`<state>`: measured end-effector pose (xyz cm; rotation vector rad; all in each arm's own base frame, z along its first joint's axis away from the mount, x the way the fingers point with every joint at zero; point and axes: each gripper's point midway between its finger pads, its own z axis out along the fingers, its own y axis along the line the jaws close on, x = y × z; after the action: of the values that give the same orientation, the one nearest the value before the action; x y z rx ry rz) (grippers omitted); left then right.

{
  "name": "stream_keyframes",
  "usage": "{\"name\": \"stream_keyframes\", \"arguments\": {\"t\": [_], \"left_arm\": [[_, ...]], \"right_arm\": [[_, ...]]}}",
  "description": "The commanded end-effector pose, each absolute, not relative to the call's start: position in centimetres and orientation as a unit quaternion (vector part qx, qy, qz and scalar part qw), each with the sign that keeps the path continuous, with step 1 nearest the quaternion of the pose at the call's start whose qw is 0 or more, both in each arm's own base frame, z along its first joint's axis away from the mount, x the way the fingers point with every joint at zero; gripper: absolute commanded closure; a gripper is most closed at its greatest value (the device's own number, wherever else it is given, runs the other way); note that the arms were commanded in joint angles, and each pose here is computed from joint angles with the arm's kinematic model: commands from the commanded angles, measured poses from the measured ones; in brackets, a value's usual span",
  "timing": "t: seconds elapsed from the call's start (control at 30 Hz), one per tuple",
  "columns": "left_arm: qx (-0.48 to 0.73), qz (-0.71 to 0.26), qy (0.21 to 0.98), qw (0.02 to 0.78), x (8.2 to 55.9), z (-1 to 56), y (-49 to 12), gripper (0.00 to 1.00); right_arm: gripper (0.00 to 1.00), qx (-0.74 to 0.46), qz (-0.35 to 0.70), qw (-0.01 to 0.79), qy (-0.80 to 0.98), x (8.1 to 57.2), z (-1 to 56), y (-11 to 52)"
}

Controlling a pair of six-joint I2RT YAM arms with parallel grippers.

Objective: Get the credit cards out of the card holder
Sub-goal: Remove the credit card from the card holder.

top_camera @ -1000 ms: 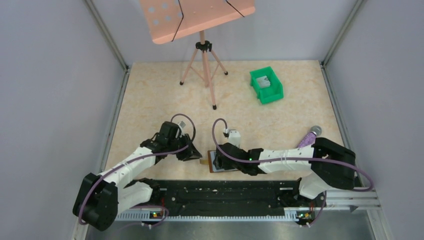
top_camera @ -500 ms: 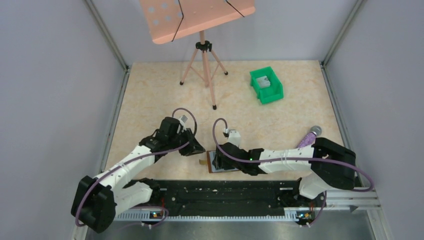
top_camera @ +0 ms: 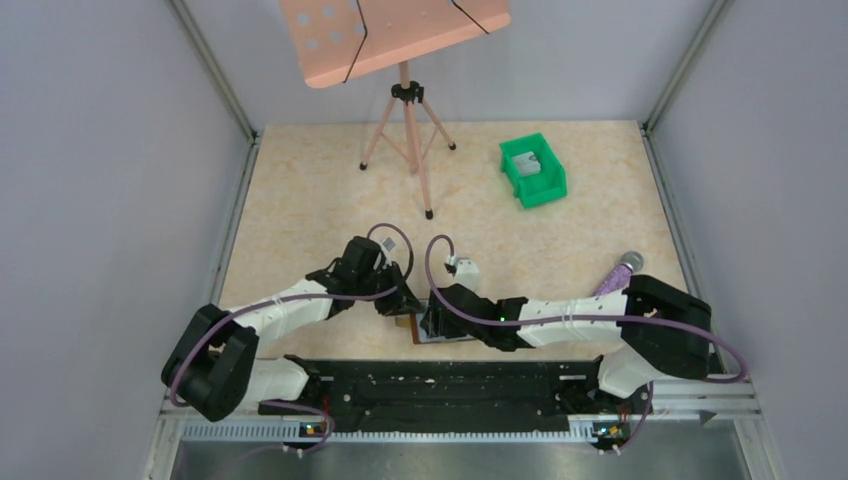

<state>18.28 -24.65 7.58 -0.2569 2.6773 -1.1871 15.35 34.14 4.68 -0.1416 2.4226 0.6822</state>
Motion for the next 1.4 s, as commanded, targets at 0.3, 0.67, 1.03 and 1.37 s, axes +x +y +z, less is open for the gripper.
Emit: {"name": "stream_keyframes", "arguments": {"t": [0.3, 0.67, 1.03, 1.37], "left_arm": [[-0.08, -0.393, 0.909, 0.11, 18.2, 5.9, -24.3, 0.92], [-0.082, -0.377, 0.916, 0.113, 17.9, 5.1, -23.6, 0.94], [-0.079, -0.386, 0.913, 0.104, 17.9, 4.7, -24.3, 0.94], [-0.076, -0.389, 0.912, 0.103, 17.9, 5.3, -24.5, 0.94]], "right_arm": [[0.53, -0.031, 0.299, 0.322, 0.898, 16.0, 6.1, 34.6], [0.53, -0.018, 0.308, 0.323, 0.895, 16.0, 6.3, 34.4], [0.53, -0.03, 0.332, 0.314, 0.889, 15.6, 6.5, 35.4], [0.46, -0.039, 0.323, 0.303, 0.896, 15.4, 6.0, 35.9]]}}
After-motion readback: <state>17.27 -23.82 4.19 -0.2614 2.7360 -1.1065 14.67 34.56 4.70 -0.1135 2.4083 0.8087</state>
